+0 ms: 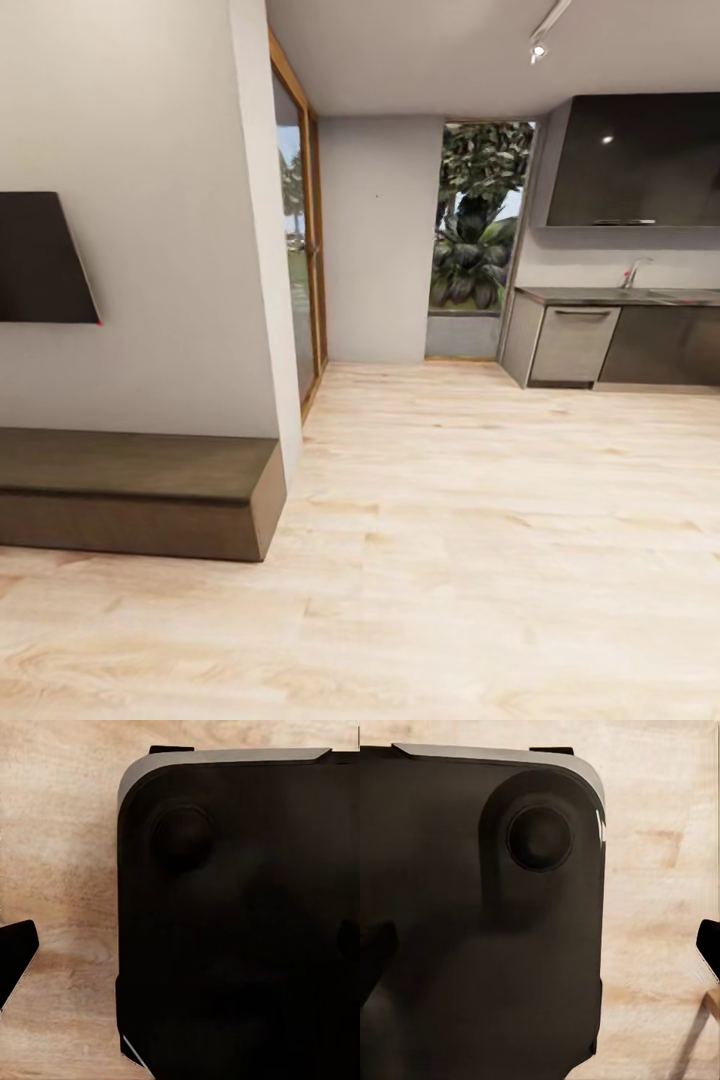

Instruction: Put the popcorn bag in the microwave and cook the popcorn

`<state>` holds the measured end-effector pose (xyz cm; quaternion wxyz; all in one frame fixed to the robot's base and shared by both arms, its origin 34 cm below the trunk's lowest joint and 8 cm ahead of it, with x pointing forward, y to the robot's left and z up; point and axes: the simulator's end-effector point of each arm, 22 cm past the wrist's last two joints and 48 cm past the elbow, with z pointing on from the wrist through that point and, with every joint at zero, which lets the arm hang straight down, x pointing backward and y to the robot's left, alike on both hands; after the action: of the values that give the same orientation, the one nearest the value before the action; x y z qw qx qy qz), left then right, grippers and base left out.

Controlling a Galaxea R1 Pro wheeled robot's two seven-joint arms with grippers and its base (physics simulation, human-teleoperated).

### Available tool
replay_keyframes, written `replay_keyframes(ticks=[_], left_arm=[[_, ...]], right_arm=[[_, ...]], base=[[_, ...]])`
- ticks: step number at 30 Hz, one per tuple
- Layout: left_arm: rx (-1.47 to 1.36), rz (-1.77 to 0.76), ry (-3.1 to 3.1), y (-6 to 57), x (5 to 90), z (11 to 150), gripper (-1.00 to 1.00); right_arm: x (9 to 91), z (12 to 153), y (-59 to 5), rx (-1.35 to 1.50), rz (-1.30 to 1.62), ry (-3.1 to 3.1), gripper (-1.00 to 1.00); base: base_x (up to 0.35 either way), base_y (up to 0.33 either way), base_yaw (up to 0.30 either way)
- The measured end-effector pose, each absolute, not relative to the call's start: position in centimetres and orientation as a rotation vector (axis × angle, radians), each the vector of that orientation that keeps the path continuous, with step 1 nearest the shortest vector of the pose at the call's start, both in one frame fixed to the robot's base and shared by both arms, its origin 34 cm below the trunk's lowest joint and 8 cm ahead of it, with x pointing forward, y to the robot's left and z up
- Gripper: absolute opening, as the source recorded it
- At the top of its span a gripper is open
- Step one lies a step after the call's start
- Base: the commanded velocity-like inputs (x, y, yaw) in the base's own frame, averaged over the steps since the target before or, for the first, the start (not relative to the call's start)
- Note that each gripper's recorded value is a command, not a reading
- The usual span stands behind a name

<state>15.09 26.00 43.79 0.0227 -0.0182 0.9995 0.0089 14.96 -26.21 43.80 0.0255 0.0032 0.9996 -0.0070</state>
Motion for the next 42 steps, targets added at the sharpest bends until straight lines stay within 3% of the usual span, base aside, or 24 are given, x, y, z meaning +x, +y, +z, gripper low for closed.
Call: replay_keyframes(ticks=[11, 34, 42], left_arm=[[-0.055, 0.03, 3.096, 26.09, 15.11, 43.78, 1.0], [-0.06, 0.033, 3.09, 26.25, 15.35, 43.79, 1.0], [-0.238, 0.044, 3.082, 26.61, 15.26, 43.8, 1.0]], right_arm=[[15.79, 43.85, -26.68, 0.029, -0.032, 3.052, 1.0], [15.88, 43.86, -26.74, 0.033, -0.033, 3.048, 1.0], [15.89, 43.86, -26.8, 0.032, -0.034, 3.048, 1.0]], base=[[0.123, 0.0, -0.036], [0.0, 0.0, -0.233], [0.0, 0.0, -0.242]])
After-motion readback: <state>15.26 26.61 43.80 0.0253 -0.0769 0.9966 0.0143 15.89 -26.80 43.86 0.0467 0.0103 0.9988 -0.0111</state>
